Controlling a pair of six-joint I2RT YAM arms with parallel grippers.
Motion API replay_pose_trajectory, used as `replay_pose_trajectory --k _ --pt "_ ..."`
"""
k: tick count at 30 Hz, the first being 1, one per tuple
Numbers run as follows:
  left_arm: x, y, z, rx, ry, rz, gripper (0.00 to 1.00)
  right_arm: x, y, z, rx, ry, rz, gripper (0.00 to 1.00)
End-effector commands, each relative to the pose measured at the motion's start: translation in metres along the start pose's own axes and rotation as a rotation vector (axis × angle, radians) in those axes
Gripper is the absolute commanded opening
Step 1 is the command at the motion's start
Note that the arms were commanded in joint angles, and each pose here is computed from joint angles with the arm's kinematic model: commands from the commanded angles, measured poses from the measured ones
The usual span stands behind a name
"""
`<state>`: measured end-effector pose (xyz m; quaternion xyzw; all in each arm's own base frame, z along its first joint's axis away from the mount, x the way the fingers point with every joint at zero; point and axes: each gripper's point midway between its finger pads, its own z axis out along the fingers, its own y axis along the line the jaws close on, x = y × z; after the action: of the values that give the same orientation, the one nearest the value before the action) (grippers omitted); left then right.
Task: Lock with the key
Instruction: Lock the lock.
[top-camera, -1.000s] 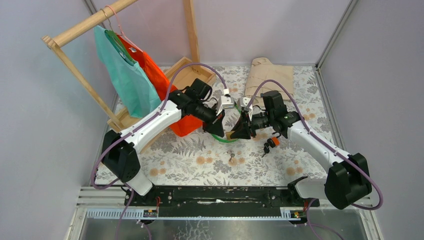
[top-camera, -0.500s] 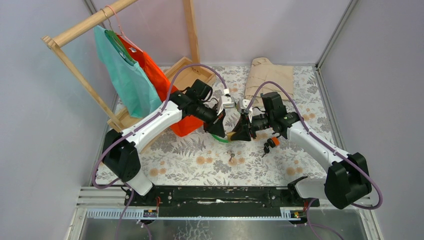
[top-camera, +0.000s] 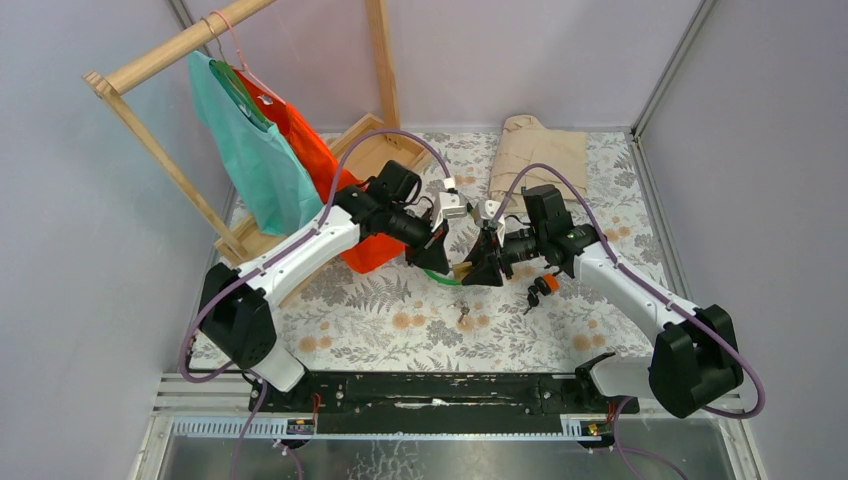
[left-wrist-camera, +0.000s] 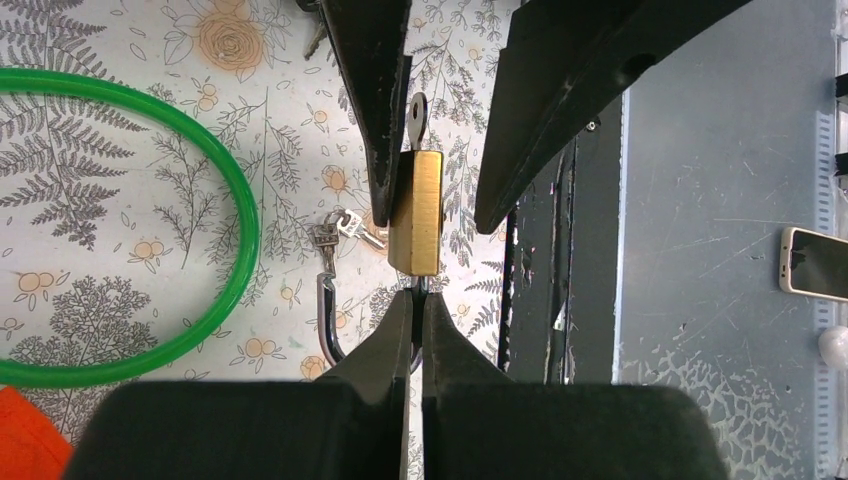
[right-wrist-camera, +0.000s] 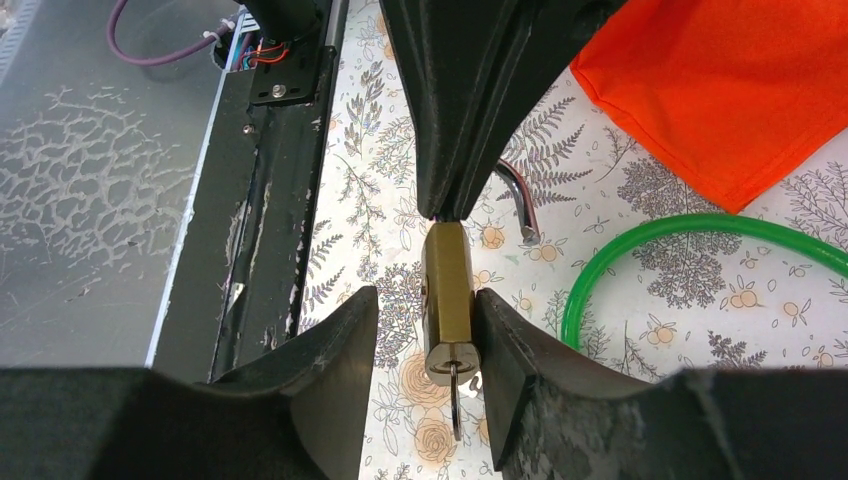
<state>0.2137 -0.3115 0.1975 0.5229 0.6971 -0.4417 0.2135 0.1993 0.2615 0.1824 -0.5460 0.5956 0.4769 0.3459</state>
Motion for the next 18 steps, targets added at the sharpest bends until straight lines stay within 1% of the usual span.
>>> replay_pose_trajectory --k 1,8,14,16,18 --pt "-0.0225 -0.0052 -0.0099 -0.013 -0.08 0.081 0.0 -0.0021 0.0018 0.0028 -0.018 -0.01 0.006 0.47" --pt "-0.0226 -0.0058 -0.0119 -0.019 -0.091 0.091 0.0 -0.0023 0.0032 0.0041 -0.028 -0.024 0.013 0.46" --pt "-0.0236 -0.0056 -0.0114 -0.015 -0.095 0.085 0.0 -0.0001 0.0037 0.0055 -0.037 -0.024 0.027 0.37" --pt "-0.0239 -0.0052 -0.0107 -0.014 -0.095 0.082 0.0 0.0004 0.0035 0.0057 -0.039 -0.024 0.032 0.33" --pt "-0.024 -0.006 -0.0107 -0.008 -0.097 0.078 0.0 0.0002 0.0033 0.006 -0.04 -0.023 0.035 0.25"
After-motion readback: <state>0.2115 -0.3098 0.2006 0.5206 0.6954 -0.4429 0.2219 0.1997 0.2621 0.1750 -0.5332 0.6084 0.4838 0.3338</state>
